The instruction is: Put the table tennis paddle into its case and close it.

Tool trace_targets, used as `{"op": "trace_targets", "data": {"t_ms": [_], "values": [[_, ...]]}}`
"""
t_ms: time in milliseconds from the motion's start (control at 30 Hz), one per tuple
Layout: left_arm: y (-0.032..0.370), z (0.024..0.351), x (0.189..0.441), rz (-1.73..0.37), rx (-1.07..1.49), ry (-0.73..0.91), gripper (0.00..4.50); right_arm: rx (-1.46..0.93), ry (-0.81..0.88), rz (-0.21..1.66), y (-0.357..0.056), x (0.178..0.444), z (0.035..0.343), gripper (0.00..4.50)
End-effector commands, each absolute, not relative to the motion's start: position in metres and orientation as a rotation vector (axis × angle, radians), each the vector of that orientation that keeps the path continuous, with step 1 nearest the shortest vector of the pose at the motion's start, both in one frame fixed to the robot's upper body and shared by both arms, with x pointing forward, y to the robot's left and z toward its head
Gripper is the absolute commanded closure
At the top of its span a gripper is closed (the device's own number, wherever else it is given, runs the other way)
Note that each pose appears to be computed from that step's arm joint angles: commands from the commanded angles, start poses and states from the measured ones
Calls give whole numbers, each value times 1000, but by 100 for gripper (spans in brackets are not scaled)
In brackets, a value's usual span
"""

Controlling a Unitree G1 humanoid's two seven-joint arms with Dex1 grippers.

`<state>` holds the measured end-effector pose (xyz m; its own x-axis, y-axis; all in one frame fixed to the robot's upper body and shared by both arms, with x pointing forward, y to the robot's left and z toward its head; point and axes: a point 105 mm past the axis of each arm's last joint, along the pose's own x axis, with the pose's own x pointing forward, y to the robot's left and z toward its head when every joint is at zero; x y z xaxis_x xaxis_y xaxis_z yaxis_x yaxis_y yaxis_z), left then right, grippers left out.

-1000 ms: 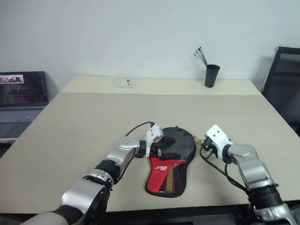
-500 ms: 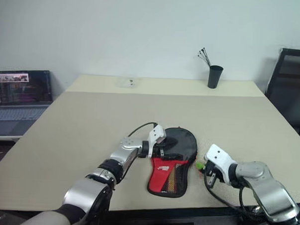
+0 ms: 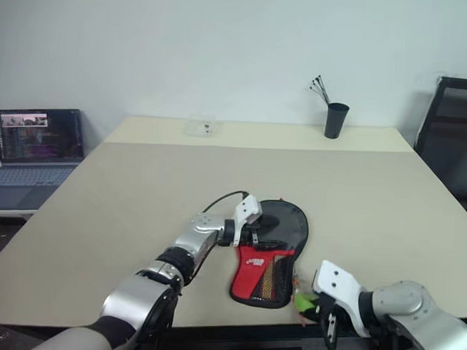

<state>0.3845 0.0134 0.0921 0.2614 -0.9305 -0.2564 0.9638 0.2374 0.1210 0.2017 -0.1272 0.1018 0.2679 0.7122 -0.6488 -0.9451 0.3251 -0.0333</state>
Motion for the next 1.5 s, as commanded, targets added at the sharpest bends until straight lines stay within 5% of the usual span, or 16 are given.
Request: {"op": "trace_targets", "data": {"t_ms": [33, 400, 667, 767, 1133, 1233, 1500], "values": [[7, 82, 379, -1324, 273, 180, 18, -436, 605, 1280, -117, 179, 107, 447], [3, 84, 380, -1324, 281, 168, 18, -354, 616, 1427, -99, 144, 114, 447], [2, 85, 380, -1320, 283, 162, 18, -364, 608, 1404, -98, 154, 118, 447], [2, 86, 380, -1319, 284, 159, 18, -358, 617, 1394, -101, 158, 121, 377], [-1, 87, 380, -1318, 281, 145, 18, -341, 579, 1397, -96, 158, 136, 2], [-1, 91, 381, -1319, 277, 129, 18, -304, 526, 1349, -97, 174, 149, 2], [19, 121, 384, -1326, 250, -3, 18, -171, 321, 964, -130, 275, 181, 2]]}}
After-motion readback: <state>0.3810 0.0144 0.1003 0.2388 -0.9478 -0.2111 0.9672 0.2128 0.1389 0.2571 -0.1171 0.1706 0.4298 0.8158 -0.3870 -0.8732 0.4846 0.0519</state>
